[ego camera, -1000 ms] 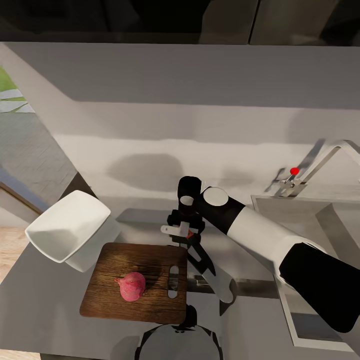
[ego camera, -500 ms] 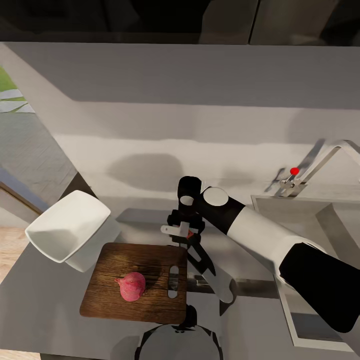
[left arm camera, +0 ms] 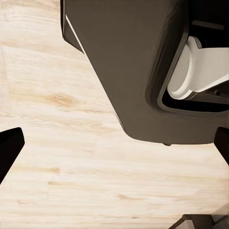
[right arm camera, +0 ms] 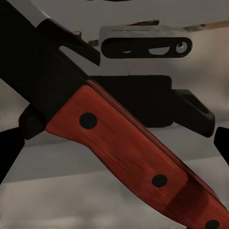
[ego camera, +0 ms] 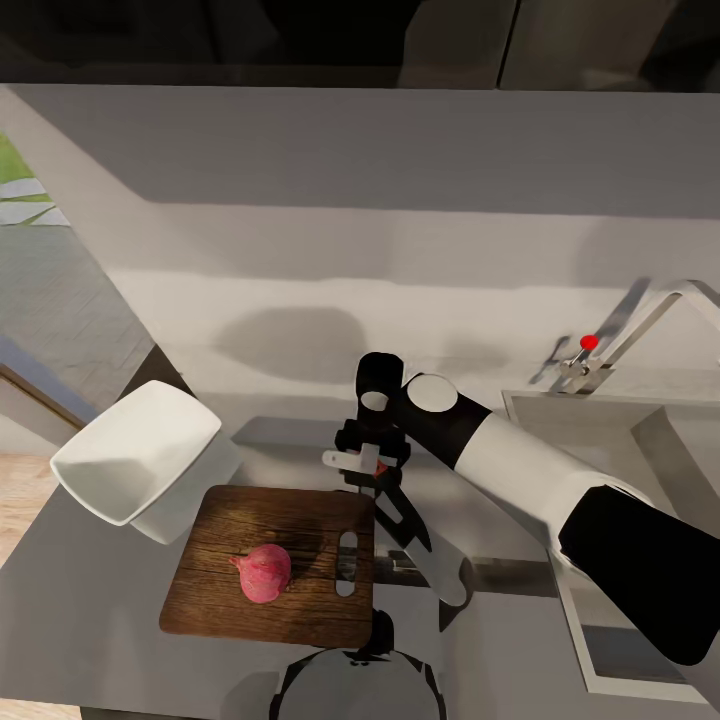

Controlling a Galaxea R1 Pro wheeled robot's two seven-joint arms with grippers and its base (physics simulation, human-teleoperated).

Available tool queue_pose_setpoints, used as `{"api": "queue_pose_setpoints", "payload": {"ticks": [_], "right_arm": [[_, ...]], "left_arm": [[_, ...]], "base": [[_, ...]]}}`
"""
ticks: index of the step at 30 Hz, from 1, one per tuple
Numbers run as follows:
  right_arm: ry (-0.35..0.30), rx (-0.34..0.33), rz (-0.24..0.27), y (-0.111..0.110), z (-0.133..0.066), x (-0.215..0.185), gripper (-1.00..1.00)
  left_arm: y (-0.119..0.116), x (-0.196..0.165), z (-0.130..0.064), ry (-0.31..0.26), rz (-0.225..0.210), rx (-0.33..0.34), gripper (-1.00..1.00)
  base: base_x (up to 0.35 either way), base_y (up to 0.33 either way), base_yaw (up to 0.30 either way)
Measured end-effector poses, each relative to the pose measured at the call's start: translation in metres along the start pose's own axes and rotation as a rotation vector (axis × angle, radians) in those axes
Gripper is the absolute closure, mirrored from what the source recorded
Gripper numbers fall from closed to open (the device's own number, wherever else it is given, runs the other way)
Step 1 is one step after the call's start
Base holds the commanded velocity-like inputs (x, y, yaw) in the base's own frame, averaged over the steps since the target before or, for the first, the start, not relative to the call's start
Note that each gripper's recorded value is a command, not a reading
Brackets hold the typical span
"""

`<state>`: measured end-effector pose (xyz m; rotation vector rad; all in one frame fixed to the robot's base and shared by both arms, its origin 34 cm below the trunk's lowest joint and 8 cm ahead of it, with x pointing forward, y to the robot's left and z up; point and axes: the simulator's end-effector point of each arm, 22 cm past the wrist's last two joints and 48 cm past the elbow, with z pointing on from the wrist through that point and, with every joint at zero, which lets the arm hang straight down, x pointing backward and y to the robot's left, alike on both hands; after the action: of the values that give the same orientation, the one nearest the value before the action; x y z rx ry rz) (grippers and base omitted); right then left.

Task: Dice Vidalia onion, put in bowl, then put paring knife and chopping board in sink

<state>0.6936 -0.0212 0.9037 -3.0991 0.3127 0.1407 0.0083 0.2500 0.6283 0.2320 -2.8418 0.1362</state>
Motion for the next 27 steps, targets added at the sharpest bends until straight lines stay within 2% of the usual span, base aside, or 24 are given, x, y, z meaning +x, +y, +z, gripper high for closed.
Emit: {"api": "queue_pose_setpoints", "payload": {"ticks": [27], "right_arm": [[-0.001,0.003,-0.001,-0.0017,-0.0001,-0.0007,-1.00]], "left_arm": [[-0.0070,0.0014,0.0007,0.002,-0.001,0.009,-1.00]], "base": [[0.000,0.000,0.000]]}}
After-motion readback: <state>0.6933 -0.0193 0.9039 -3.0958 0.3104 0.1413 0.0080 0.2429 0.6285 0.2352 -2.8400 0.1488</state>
